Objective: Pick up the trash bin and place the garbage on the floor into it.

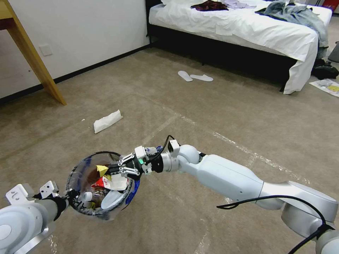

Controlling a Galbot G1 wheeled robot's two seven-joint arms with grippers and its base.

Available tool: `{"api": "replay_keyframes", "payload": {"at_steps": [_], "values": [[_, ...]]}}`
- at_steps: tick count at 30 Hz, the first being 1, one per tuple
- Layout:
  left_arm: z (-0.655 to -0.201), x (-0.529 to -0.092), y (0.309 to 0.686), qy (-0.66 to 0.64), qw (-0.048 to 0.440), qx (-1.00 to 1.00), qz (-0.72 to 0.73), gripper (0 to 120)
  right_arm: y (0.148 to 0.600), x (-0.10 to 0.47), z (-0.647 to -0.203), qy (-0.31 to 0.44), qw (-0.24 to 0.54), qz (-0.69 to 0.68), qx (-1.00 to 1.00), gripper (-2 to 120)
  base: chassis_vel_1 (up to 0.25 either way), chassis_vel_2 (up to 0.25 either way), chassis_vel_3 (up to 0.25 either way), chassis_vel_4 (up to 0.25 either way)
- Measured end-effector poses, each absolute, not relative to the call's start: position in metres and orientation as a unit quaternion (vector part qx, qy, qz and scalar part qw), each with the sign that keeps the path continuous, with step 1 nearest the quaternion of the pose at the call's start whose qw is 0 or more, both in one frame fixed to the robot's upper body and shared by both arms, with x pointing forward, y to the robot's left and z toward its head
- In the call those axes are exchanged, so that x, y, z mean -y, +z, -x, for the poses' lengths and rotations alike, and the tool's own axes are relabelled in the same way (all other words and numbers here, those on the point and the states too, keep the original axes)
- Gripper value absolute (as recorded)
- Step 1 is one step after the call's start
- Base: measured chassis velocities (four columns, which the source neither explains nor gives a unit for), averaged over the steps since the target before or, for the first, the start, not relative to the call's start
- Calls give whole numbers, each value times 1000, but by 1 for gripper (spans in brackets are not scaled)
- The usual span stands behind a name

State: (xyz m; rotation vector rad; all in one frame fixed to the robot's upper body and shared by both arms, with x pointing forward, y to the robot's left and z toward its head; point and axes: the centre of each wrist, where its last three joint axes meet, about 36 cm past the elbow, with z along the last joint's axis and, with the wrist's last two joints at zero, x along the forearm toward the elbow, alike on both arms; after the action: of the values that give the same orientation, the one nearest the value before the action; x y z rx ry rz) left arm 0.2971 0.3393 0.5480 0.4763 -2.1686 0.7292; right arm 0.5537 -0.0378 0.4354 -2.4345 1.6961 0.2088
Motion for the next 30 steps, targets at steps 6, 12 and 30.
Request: {"api": "replay_keyframes", "payload": {"at_steps": [6, 12, 30], "values": [[-295, -337, 549, 288, 392, 854, -186, 0, 434, 28, -552, 69, 82, 818, -566, 0, 0, 0, 0, 0], [-295, -337, 548, 289, 393, 853, -186, 0, 433, 21, -549, 64, 79, 817, -568, 7, 0, 0, 0, 0], [-297, -338, 549, 286, 392, 855, -186, 0, 438, 22, -555, 40, 73, 804, -588, 67, 0, 0, 0, 0]]}}
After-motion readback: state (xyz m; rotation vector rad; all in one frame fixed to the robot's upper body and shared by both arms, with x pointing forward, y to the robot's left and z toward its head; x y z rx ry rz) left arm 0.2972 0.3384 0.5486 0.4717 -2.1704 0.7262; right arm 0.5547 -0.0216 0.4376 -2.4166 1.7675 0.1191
